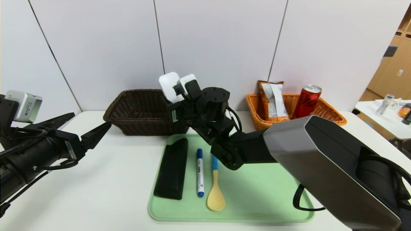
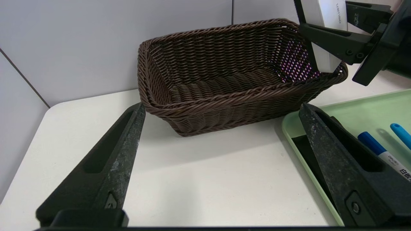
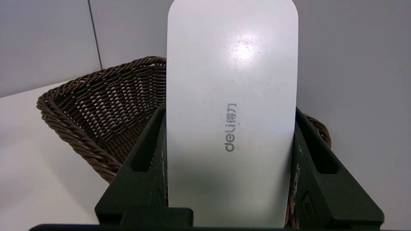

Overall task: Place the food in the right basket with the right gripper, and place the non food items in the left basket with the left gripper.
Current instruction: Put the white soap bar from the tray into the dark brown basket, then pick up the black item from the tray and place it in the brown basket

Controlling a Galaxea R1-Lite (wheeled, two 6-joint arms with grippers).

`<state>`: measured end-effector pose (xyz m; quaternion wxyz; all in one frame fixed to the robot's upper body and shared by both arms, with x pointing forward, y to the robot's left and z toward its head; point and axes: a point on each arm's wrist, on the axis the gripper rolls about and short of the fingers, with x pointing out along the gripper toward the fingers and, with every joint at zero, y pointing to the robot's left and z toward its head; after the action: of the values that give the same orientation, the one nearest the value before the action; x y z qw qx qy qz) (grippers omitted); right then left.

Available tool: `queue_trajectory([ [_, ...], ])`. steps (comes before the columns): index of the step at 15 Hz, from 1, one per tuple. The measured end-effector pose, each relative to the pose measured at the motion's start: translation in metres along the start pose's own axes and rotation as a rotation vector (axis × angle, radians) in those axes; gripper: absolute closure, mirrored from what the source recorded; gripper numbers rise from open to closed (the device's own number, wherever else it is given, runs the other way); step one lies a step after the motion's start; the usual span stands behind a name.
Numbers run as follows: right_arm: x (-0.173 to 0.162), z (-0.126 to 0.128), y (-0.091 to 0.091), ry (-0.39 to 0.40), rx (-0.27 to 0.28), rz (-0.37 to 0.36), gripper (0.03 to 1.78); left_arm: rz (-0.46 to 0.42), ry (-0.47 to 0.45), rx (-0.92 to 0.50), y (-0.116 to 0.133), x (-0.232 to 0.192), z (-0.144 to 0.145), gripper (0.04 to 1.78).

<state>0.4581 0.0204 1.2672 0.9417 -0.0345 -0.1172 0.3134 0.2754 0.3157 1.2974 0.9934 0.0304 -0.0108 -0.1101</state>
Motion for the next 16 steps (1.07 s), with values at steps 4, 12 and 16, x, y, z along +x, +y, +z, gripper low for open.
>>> queue_trajectory([
  [4,0.002,-0.002,-0.002,0.006,0.000,-0.006,0.68,0.000,0.000,0.000,0.000,0.000,0.000,0.13],
  [12,0.011,0.007,-0.005,-0.041,0.005,-0.027,0.31,0.000,-0.001,0.001,0.000,0.000,0.000,0.13],
  [16,0.009,0.028,-0.024,-0.075,-0.001,-0.066,0.23,0.000,-0.005,0.001,0.000,0.001,0.001,0.13],
])
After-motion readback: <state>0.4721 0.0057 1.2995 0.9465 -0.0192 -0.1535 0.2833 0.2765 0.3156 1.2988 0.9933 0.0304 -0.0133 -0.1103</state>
